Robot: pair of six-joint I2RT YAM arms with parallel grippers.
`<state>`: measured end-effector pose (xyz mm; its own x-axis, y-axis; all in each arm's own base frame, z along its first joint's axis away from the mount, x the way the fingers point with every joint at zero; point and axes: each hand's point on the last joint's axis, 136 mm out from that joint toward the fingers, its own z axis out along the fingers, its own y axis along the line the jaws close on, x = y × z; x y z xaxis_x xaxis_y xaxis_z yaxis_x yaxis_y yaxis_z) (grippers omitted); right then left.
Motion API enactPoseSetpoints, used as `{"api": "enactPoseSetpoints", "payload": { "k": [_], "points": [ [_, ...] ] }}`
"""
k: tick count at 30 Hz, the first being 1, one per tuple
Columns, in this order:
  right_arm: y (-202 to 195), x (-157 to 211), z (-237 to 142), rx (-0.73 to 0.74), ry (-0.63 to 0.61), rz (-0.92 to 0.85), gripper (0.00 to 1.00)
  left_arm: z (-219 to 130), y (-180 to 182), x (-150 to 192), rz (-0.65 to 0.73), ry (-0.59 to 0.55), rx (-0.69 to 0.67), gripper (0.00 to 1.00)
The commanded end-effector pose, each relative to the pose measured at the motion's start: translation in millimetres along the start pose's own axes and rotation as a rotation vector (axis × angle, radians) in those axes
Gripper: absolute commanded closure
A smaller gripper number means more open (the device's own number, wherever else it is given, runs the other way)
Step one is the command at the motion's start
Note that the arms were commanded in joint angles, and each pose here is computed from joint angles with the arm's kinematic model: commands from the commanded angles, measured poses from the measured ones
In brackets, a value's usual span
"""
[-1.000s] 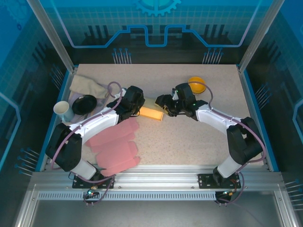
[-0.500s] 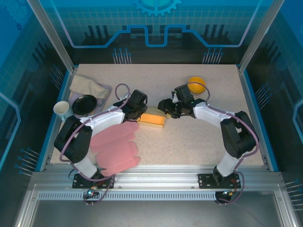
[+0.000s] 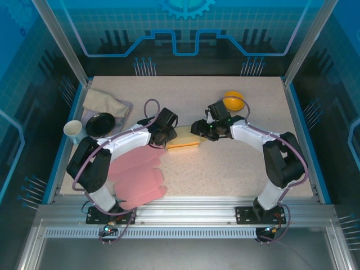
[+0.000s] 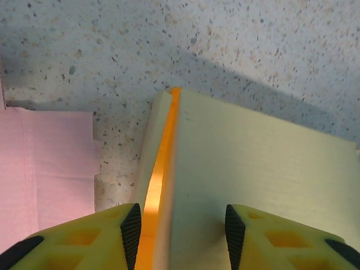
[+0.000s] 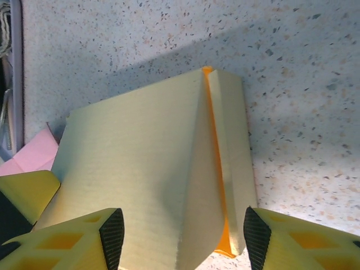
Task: Fold the paper box
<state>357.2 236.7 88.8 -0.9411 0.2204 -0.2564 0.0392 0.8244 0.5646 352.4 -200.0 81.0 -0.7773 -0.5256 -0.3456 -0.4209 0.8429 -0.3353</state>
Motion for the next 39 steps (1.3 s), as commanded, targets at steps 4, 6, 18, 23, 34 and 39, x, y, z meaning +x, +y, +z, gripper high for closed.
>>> {"api": "enactPoseSetpoints", "payload": {
  "k": [4, 6, 18, 23, 34, 39],
  "points": [
    [-5, 3, -10, 0.118, 0.023, -0.163, 0.38, 10, 16, 21, 0.093, 0.084, -0.093, 0.5],
    [-8, 6, -8, 0.154, 0.039, -0.204, 0.38, 12, 17, 21, 0.1, 0.085, -0.099, 0.47],
    [-33, 12, 3, 0.272, 0.076, -0.289, 0.37, 23, -9, 23, 0.114, 0.125, -0.051, 0.43],
    [-41, 11, 4, 0.3, 0.09, -0.31, 0.37, 26, -33, 20, 0.137, 0.134, -0.012, 0.44],
    [-55, 16, 0, 0.268, 0.08, -0.25, 0.38, 20, -32, 25, 0.107, 0.174, -0.055, 0.08],
    [-60, 27, 1, 0.25, 0.075, -0.234, 0.38, 15, -32, 35, -0.037, 0.247, -0.063, 0.01]
  ]
}}
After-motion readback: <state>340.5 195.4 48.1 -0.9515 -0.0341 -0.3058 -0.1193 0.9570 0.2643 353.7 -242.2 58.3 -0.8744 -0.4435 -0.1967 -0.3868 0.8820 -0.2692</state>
